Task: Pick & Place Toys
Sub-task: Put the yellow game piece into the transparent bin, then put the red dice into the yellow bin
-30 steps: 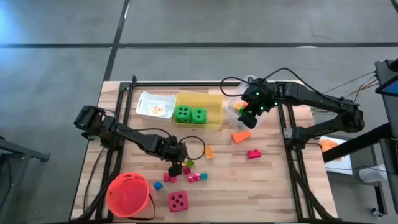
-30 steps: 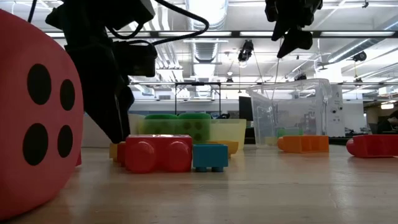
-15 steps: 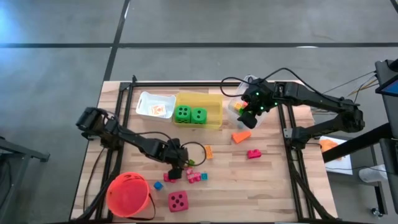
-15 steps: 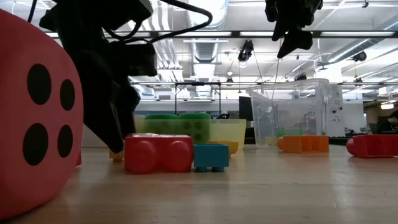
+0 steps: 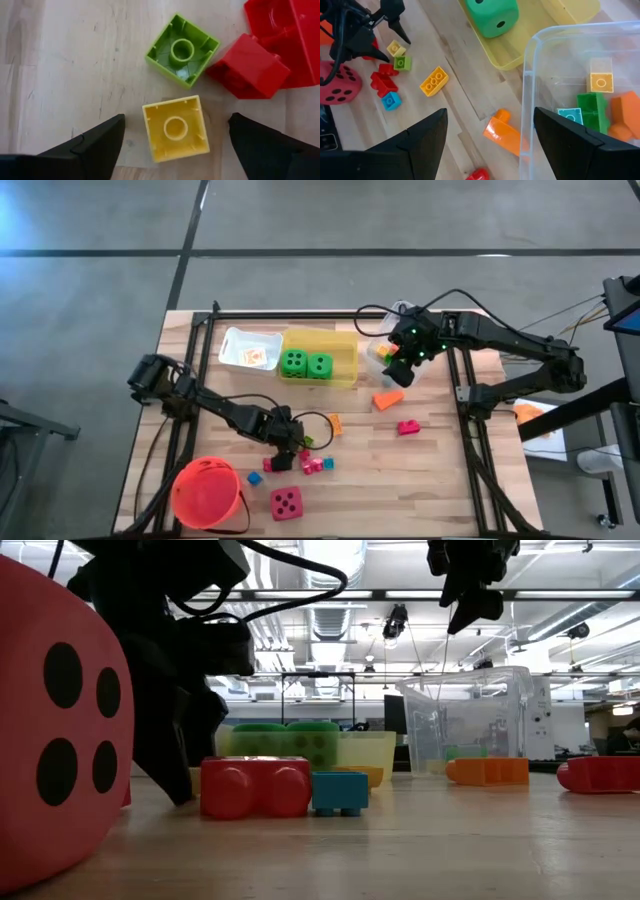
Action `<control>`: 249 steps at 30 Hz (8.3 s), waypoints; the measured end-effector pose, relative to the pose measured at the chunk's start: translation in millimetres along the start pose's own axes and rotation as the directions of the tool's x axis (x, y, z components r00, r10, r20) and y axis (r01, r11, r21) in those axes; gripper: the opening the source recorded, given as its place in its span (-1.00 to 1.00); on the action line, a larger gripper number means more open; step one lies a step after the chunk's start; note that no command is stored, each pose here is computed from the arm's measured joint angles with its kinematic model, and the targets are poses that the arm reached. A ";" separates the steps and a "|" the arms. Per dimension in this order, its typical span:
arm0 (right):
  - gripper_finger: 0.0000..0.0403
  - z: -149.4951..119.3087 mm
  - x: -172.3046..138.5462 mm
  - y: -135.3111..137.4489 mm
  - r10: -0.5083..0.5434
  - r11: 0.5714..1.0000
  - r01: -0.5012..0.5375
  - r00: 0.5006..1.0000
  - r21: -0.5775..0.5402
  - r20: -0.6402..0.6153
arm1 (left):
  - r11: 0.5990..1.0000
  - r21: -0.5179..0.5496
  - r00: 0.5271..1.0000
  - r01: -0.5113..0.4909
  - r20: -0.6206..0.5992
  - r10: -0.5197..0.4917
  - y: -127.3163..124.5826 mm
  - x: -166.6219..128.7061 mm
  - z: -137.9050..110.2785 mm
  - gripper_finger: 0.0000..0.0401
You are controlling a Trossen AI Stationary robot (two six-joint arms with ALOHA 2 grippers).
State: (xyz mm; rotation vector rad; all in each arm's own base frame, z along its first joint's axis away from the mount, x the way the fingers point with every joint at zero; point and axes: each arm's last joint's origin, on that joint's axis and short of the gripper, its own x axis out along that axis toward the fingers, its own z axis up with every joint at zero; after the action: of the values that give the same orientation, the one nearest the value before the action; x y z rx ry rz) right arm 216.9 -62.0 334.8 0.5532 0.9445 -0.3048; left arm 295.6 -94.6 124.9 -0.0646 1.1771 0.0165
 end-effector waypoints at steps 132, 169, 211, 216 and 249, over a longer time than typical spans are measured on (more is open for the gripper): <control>-0.33 56.7 -35.5 -9.6 -0.279 0.960 0.281 0.947 0.010 0.156 | 0.556 -0.577 0.749 0.597 0.650 -0.130 105.6 -191.5 83.9 0.70; -0.33 7.1 106.7 -156.5 -0.180 0.959 0.247 0.911 0.141 -0.370 | 0.636 -0.528 0.731 0.563 0.676 -0.085 81.1 -224.1 63.7 0.70; 0.62 -19.5 126.5 -150.6 -0.162 0.946 0.238 0.934 0.219 -0.318 | 0.657 -0.525 0.743 0.541 0.665 -0.081 81.5 -223.0 62.5 0.70; 0.78 -14.2 117.7 -147.3 -0.164 0.943 0.240 0.937 0.230 -0.308 | 0.660 -0.538 0.760 0.525 0.645 -0.079 81.7 -221.3 60.6 0.70; 0.81 -27.8 29.2 -24.2 -0.124 0.961 0.116 0.992 0.251 0.017 | 0.850 -0.420 0.948 0.317 0.125 -0.292 -34.8 -153.6 21.3 0.70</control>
State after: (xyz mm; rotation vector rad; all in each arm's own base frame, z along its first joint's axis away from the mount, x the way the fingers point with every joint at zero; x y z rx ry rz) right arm 202.7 -66.3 290.2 0.7208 0.9154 -0.5463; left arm 257.9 -124.9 276.3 -0.6468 1.0770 0.0009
